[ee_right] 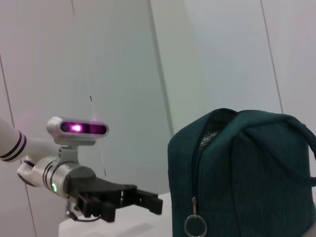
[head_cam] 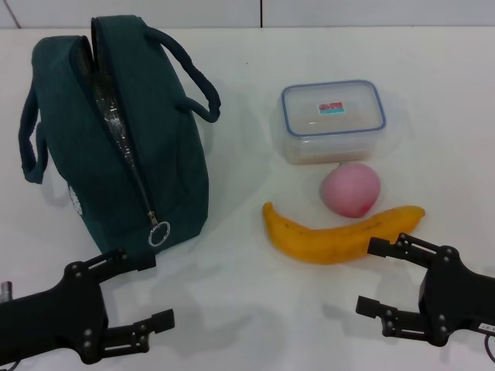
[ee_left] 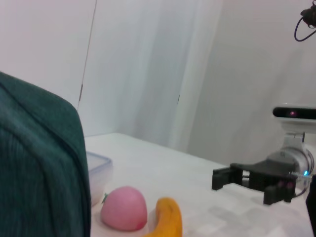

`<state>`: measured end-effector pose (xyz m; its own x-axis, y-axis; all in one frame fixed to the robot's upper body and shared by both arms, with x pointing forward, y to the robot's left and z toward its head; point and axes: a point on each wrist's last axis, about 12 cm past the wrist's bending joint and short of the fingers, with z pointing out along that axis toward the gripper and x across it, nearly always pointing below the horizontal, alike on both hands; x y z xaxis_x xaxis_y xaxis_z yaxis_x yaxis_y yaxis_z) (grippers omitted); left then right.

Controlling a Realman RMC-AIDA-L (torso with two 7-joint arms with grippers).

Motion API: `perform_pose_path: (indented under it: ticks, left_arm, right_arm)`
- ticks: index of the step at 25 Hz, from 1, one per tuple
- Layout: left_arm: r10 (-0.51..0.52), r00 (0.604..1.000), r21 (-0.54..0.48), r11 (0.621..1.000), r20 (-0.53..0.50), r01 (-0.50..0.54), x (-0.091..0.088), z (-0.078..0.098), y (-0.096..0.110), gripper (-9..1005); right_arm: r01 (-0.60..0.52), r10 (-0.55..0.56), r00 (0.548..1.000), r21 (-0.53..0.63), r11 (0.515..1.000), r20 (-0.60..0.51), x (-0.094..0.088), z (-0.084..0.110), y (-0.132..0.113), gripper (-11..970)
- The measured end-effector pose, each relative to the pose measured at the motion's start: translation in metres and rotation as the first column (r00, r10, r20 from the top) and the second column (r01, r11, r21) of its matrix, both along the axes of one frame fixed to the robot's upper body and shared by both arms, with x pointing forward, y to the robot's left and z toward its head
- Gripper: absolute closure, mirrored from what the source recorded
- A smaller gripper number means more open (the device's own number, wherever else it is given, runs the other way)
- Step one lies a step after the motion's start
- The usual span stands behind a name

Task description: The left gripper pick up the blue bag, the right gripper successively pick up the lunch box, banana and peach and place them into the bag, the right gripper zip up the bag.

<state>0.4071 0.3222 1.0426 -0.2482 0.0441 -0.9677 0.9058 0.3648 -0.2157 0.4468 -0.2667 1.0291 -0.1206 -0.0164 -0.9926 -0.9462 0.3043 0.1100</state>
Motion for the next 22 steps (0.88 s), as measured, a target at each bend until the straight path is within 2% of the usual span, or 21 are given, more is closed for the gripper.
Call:
perform_pose_path:
  ticks: [5,10,14,18,22]
  left_arm:
    - [0.003,1.0,-0.108,0.994,-0.018,-0.005,-0.001,0.013,0.004,121]
    - [0.025,0.992,-0.232,0.971,-0.125,-0.054,0.006,0.03,0.016,121]
    - [0.046,0.973,-0.309,0.944,-0.227,-0.117,0.018,0.043,0.027,121]
    - [0.088,0.951,-0.408,0.889,-0.298,-0.21,0.039,0.063,0.041,121]
    - [0.086,0.929,-0.435,0.865,-0.361,-0.249,0.058,0.083,0.057,122]
  right_arm:
    - [0.01,-0.01,1.0,0.001,1.0,0.002,0.001,0.0,0.0,153]
    - [0.011,-0.011,1.0,0.0,1.0,0.002,0.001,0.0,0.0,153]
    - [0.012,-0.012,1.0,-0.001,1.0,0.001,0.001,0.0,0.0,153]
    - [0.008,-0.008,1.0,-0.007,1.0,0.0,0.002,-0.001,0.001,153]
    - [0.005,-0.005,1.0,-0.008,1.0,-0.007,0.003,-0.001,0.003,154]
